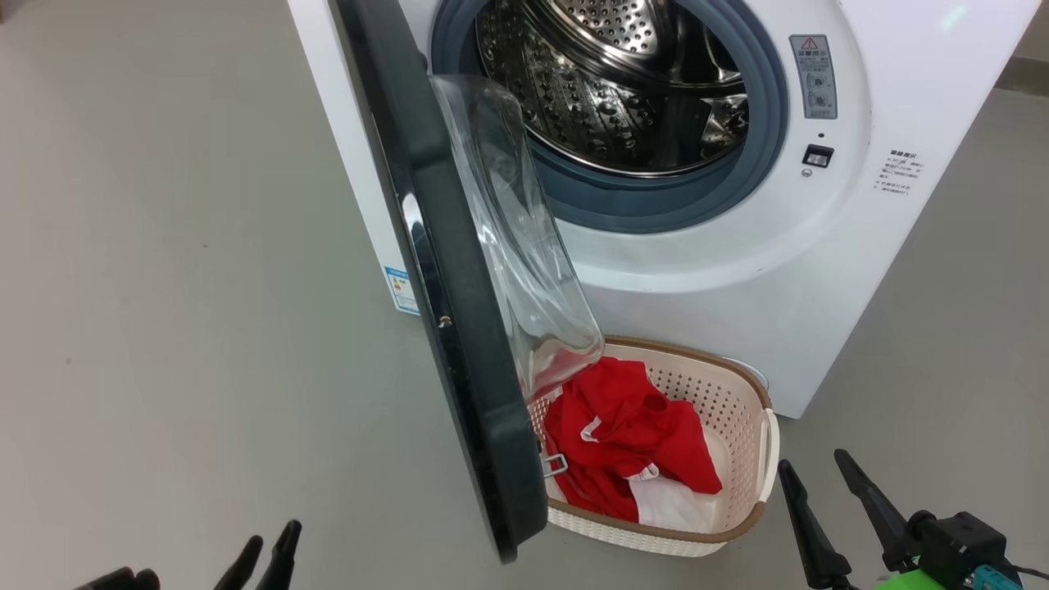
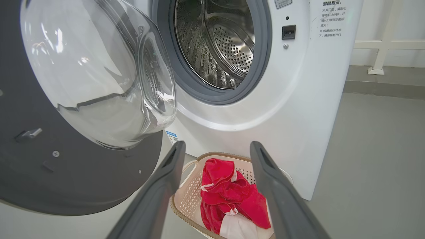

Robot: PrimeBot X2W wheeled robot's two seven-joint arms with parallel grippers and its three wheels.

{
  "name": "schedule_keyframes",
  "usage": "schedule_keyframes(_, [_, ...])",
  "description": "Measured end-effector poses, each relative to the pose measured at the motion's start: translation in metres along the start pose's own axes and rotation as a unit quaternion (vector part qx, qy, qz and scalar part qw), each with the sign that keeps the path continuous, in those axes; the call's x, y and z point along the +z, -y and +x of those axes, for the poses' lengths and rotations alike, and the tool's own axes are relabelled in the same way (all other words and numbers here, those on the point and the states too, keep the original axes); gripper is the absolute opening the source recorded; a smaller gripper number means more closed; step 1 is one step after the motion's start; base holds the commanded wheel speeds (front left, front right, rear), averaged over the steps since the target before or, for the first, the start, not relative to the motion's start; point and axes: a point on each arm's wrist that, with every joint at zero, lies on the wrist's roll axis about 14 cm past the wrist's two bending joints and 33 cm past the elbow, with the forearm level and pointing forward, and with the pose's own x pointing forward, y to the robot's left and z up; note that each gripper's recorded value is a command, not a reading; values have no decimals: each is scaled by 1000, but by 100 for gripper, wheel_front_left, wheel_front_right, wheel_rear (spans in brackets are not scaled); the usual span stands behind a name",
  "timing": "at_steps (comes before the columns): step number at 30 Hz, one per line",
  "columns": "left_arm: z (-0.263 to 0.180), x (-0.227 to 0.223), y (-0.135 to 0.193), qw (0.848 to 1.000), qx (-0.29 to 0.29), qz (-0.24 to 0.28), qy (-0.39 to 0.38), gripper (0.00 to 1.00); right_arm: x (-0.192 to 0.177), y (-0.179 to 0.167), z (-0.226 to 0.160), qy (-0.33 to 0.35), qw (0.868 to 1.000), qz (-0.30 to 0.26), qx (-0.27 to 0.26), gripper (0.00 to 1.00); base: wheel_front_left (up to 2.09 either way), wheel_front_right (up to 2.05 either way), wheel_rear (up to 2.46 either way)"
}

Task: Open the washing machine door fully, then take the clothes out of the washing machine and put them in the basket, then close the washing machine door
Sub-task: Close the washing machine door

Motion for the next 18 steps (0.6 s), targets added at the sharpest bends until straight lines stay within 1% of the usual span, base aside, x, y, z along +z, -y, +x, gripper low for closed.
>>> schedule_keyframes(2, [0, 0, -2, 1000, 3, 22, 3, 100, 1, 0, 0, 1, 1000, 0, -1, 100, 0, 0, 0])
schedule_keyframes(8, [8, 21, 7, 995, -2, 79, 57, 100, 4, 3, -1, 5, 1000, -2, -5, 100, 0, 0, 0])
schedule_keyframes(15, [-3, 19, 12, 982, 3, 170, 80, 100, 10, 12, -3, 15, 1000, -4, -19, 100, 0, 0, 0])
schedule_keyframes(18, [-5, 24, 18, 975, 4, 199, 97, 100, 12, 12, -4, 18, 1000, -5, -20, 100, 0, 0, 0])
